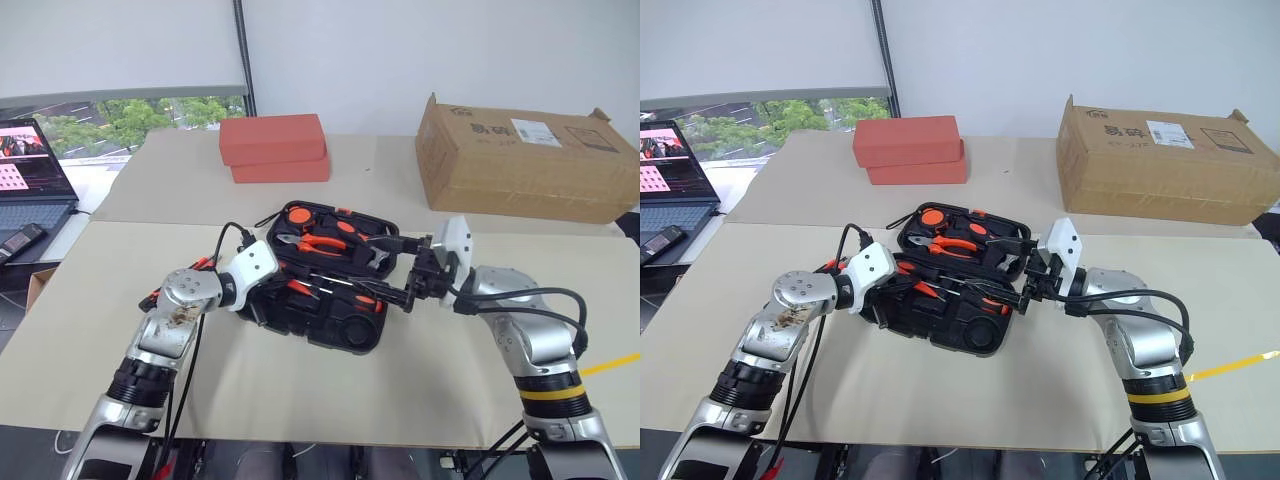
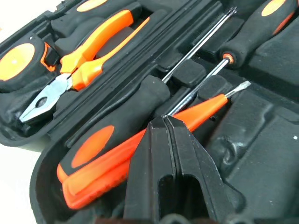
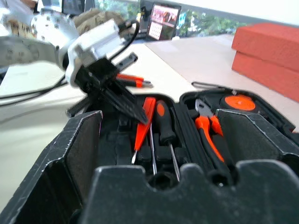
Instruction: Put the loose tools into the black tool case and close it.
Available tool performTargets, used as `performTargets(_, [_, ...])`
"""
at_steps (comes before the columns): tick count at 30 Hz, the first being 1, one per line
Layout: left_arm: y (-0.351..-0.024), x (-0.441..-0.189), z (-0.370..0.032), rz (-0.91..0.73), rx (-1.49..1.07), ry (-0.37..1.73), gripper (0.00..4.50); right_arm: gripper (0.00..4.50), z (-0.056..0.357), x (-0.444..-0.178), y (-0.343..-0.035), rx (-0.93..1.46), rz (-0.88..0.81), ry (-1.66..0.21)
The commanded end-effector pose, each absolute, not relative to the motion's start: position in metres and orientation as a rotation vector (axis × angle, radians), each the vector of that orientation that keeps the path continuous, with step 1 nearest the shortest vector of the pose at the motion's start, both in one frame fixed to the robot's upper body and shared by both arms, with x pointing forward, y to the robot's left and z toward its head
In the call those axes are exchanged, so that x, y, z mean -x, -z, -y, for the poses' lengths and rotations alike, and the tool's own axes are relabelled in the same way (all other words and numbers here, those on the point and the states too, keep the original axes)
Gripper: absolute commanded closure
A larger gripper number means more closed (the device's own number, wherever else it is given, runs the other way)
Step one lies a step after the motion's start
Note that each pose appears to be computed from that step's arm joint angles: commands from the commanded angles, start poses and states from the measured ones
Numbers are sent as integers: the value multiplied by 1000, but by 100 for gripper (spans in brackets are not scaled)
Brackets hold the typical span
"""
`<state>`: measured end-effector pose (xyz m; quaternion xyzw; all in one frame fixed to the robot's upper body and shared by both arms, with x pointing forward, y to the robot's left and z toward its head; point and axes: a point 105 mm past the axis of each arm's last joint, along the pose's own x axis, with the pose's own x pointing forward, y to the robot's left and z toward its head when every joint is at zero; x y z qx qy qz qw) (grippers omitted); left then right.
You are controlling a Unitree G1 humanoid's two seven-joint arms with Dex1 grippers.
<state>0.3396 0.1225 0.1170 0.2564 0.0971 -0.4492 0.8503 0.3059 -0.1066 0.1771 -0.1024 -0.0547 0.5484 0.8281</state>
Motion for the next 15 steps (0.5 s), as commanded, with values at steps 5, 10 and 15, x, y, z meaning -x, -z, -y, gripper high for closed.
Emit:
performTargets(5, [-154,-350,-118,-144,-480,952,445,0,105,-303,-183,245,138,-1179])
performTargets(10, [-150,-350,-127,-282,-664,1046,445,0,101,-303,-182,239,144,-1186])
performTargets(15, [-150,-354,-133,-361,-761,1133,445,0,97,-303,-182,231,150,-1192])
